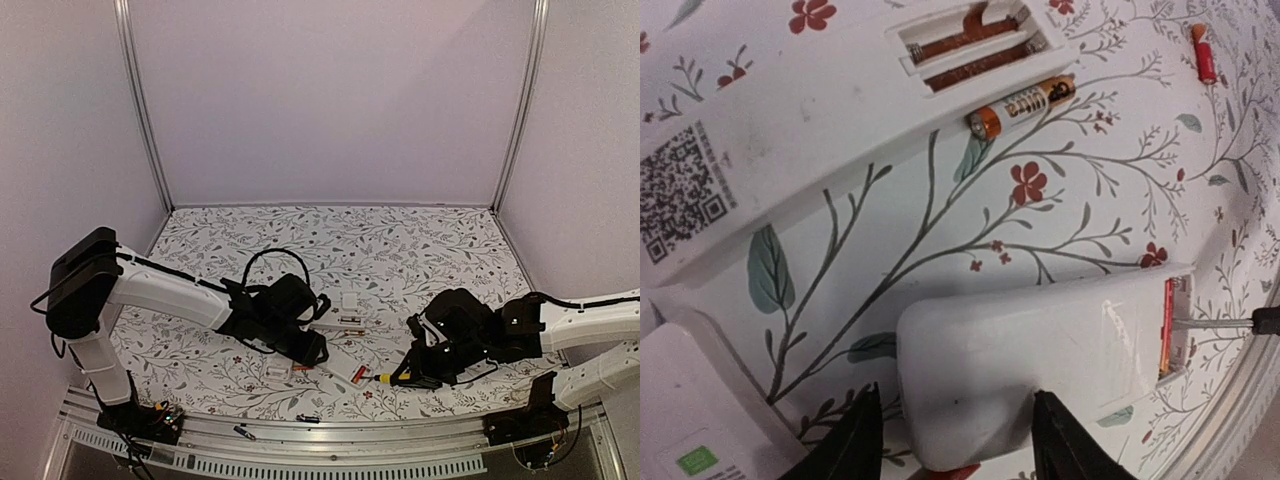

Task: Unload the batteries from the remote control
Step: Hold the remote control without the battery cover at the center of the board, then remove the battery from the remote control without the battery cover.

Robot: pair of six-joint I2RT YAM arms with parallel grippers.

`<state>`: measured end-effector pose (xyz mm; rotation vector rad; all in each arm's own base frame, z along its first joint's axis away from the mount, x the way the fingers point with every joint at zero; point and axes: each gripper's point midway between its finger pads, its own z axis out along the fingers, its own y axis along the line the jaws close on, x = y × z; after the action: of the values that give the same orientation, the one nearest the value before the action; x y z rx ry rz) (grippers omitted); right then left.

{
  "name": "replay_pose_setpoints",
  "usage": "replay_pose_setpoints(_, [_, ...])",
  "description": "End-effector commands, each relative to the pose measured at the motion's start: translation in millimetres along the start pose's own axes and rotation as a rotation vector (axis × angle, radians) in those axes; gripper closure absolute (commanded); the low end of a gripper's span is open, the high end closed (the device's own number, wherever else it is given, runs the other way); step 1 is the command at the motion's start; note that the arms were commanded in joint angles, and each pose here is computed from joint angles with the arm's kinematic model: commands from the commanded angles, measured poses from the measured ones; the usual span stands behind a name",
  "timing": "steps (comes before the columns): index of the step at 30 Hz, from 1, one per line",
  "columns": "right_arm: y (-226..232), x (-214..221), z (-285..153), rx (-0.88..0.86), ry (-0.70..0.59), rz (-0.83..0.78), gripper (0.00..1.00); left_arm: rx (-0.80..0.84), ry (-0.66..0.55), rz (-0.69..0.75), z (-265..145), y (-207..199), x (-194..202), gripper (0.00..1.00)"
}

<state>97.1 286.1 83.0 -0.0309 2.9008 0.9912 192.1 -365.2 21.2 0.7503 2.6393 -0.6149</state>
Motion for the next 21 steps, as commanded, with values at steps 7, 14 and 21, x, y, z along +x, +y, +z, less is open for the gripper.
replay_pose_setpoints(7, [-28,-2,15,-0.023,-0.073,0.108,1.0,0.018,0.019,0.009,11,-2,3,0.57])
replay_pose_setpoints(14, [-32,-5,21,-0.038,-0.098,0.101,1.0,0.016,0.026,0.003,13,-1,6,0.59])
replay_pose_setpoints(21, [-27,-5,22,-0.139,-0.121,0.1,1.0,0.002,0.029,-0.004,13,2,8,0.6])
